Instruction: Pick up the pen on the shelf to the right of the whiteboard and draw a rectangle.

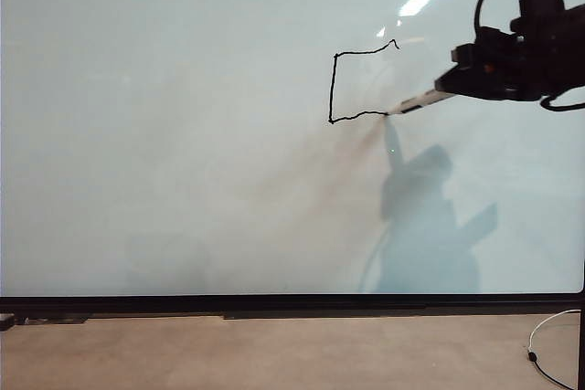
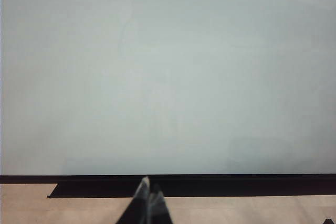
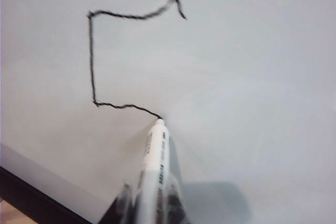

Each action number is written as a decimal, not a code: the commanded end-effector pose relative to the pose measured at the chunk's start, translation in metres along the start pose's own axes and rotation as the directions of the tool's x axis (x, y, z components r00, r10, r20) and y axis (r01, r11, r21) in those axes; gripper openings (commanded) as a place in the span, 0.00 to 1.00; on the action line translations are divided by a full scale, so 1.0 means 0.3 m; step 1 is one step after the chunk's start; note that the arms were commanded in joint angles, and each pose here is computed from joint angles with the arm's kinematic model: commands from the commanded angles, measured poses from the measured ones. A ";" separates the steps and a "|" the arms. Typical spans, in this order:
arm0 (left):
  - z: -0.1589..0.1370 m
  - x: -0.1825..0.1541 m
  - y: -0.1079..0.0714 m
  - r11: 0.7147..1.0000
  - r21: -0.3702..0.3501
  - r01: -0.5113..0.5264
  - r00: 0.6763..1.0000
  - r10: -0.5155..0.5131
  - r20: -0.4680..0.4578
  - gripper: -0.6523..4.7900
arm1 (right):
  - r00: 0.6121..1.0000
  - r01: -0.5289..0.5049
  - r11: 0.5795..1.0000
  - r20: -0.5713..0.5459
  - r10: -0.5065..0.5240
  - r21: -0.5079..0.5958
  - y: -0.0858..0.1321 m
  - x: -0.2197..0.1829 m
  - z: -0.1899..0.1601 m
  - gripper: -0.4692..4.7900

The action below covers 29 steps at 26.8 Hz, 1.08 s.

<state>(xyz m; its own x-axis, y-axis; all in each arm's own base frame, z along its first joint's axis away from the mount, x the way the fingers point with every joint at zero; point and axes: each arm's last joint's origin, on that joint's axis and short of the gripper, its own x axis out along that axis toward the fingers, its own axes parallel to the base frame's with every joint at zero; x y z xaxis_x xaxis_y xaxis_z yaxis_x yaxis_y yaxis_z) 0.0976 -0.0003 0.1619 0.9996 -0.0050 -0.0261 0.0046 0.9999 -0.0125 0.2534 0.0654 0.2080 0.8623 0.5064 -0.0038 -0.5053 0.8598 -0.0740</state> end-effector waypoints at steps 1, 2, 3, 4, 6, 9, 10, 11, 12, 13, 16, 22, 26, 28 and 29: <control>0.005 -0.001 0.000 1.000 0.005 0.000 1.000 0.000 0.008 0.11 | 0.999 0.037 0.999 0.024 -0.037 -0.011 -0.009 -0.011 0.011 0.08; 0.005 0.000 0.000 1.000 0.005 0.000 1.000 0.000 0.008 0.11 | 0.999 0.040 0.999 0.023 -0.040 -0.010 -0.009 -0.015 0.010 0.08; 0.005 -0.001 0.000 1.000 0.005 0.000 1.000 0.000 0.008 0.11 | 0.999 0.040 0.999 0.024 -0.040 -0.011 -0.009 -0.016 0.010 0.08; 0.005 -0.001 0.000 1.000 0.005 0.000 1.000 0.000 0.008 0.11 | 0.999 0.040 0.999 0.024 -0.040 -0.011 -0.009 -0.016 0.010 0.08; 0.005 0.000 0.000 1.000 0.004 0.000 1.000 0.000 0.008 0.11 | 0.999 0.041 0.999 0.024 -0.041 -0.011 -0.010 -0.016 0.010 0.08; 0.005 -0.001 0.000 1.000 0.005 0.000 1.000 0.000 0.008 0.11 | 0.999 0.040 0.999 0.024 -0.040 -0.011 -0.010 -0.016 0.010 0.08; 0.005 -0.001 0.000 1.000 0.005 0.000 1.000 0.000 0.008 0.11 | 0.999 0.040 0.999 0.023 -0.040 -0.010 -0.009 -0.017 0.010 0.08; 0.005 -0.001 0.000 1.000 0.005 0.000 1.000 0.000 0.008 0.11 | 0.999 0.040 0.999 0.022 -0.040 -0.010 -0.009 -0.017 0.009 0.08; 0.005 0.000 0.000 1.000 0.005 0.000 1.000 0.000 0.008 0.11 | 0.999 0.040 0.999 0.022 -0.040 -0.010 -0.009 -0.018 0.008 0.08; 0.005 0.000 0.000 1.000 0.005 0.000 1.000 0.000 0.008 0.11 | 0.999 0.041 0.999 0.022 -0.041 -0.010 -0.009 -0.018 0.008 0.08; 0.005 -0.001 0.000 1.000 0.005 0.000 1.000 0.000 0.008 0.11 | 0.999 0.047 0.999 0.020 -0.047 -0.010 -0.009 -0.019 0.006 0.08; 0.005 -0.001 0.000 1.000 0.005 0.000 1.000 0.000 0.009 0.11 | 0.998 0.060 0.998 0.018 -0.059 -0.010 -0.009 -0.023 0.005 0.08; 0.005 -0.001 0.000 1.000 0.005 0.000 1.000 0.000 0.008 0.11 | 0.999 0.033 0.999 0.025 -0.032 -0.010 -0.006 -0.023 0.007 0.08; 0.005 0.000 0.000 1.000 0.005 0.000 1.000 0.000 0.008 0.11 | 0.999 0.001 1.000 0.046 -0.001 -0.013 0.013 -0.036 0.020 0.08; 0.005 -0.001 0.000 1.000 0.005 0.000 1.000 0.000 0.008 0.11 | 0.999 0.017 0.999 0.047 -0.016 -0.030 0.039 -0.051 0.030 0.08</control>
<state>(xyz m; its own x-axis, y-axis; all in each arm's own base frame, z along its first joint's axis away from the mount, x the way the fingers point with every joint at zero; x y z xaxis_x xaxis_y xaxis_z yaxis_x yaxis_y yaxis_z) 0.0976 -0.0003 0.1618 0.9996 -0.0050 -0.0269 0.0046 0.9999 -0.0125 0.2395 0.0639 0.2099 0.8679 0.4965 0.0144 -0.4939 0.8658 -0.0800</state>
